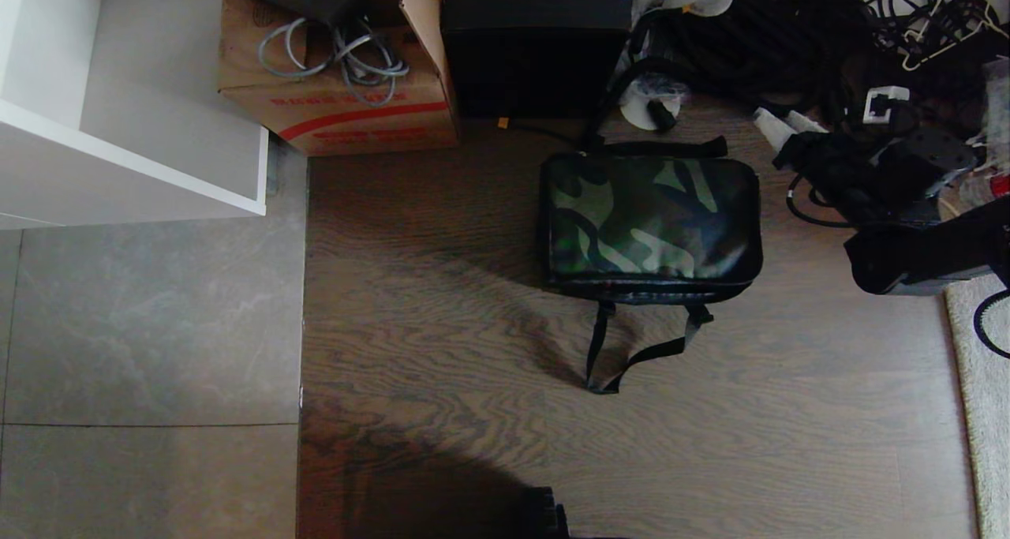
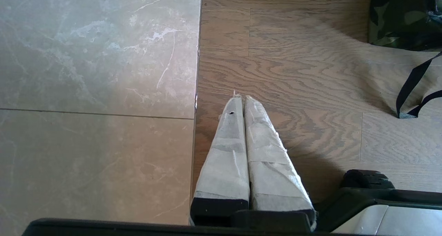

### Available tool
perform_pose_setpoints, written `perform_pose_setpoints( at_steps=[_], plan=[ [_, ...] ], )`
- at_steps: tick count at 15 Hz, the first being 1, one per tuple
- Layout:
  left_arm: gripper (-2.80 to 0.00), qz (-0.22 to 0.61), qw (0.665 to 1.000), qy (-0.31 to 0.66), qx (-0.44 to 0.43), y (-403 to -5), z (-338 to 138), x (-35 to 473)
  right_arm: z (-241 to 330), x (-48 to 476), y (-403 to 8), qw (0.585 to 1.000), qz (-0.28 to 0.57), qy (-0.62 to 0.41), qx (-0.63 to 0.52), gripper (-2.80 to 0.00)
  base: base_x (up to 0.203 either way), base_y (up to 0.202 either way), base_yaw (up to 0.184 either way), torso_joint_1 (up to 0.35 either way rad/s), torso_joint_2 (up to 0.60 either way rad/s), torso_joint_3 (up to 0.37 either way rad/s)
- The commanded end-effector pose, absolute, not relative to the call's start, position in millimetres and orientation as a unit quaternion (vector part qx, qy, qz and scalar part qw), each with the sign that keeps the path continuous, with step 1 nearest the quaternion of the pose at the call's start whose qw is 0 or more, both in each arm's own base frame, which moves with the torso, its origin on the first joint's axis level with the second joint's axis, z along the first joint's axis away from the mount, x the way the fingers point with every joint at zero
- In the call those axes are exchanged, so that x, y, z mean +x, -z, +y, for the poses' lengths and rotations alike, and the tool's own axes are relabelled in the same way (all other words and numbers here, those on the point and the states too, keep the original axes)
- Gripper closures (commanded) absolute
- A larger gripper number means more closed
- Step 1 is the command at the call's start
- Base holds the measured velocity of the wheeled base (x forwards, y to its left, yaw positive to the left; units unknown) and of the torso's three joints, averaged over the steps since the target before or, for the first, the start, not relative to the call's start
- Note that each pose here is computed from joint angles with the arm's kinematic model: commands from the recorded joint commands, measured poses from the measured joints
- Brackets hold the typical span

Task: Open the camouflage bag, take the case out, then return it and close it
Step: Open the top of the storage box

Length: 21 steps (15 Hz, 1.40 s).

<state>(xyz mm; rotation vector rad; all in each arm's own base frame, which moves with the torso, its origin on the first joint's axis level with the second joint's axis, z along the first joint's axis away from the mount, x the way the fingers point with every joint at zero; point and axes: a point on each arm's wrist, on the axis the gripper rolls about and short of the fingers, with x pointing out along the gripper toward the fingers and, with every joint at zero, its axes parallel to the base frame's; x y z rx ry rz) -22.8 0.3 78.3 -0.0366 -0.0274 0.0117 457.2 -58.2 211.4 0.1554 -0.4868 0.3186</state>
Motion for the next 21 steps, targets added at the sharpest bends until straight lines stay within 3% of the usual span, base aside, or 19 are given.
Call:
perform_pose_setpoints(
  at_steps=[1, 5, 7, 14, 18, 21],
  plan=[
    [0.00, -0.011, 1.000, -0.007, -0.018, -77, 0, -22, -63, 447, -209, 0.962, -0.209, -0.152, 0.084, -2.80, 0.000, 0.000, 0.000, 0.000, 0.00, 0.000],
    [0.00, -0.011, 1.000, -0.007, -0.018, -77, 0, -22, -61, 417, -168, 0.977, -0.043, -0.138, 0.158, -2.80, 0.000, 0.000, 0.000, 0.000, 0.00, 0.000],
    [0.00, -0.011, 1.000, -0.006, -0.018, -77, 0, -22, -67, 407, -170, 0.962, 0.005, -0.149, 0.229, -2.80, 0.000, 0.000, 0.000, 0.000, 0.00, 0.000],
    [0.00, -0.011, 1.000, -0.006, -0.018, -77, 0, -22, -78, 385, -183, 0.945, 0.056, -0.190, 0.260, -2.80, 0.000, 0.000, 0.000, 0.000, 0.00, 0.000],
    [0.00, -0.011, 1.000, -0.007, -0.018, -77, 0, -22, -65, 368, -157, 0.909, 0.150, -0.185, 0.341, -2.80, 0.000, 0.000, 0.000, 0.000, 0.00, 0.000],
    [0.00, -0.011, 1.000, -0.006, -0.018, -77, 0, -22, -62, 368, -156, 0.906, 0.155, -0.187, 0.347, -2.80, 0.000, 0.000, 0.000, 0.000, 0.00, 0.000]
  ],
)
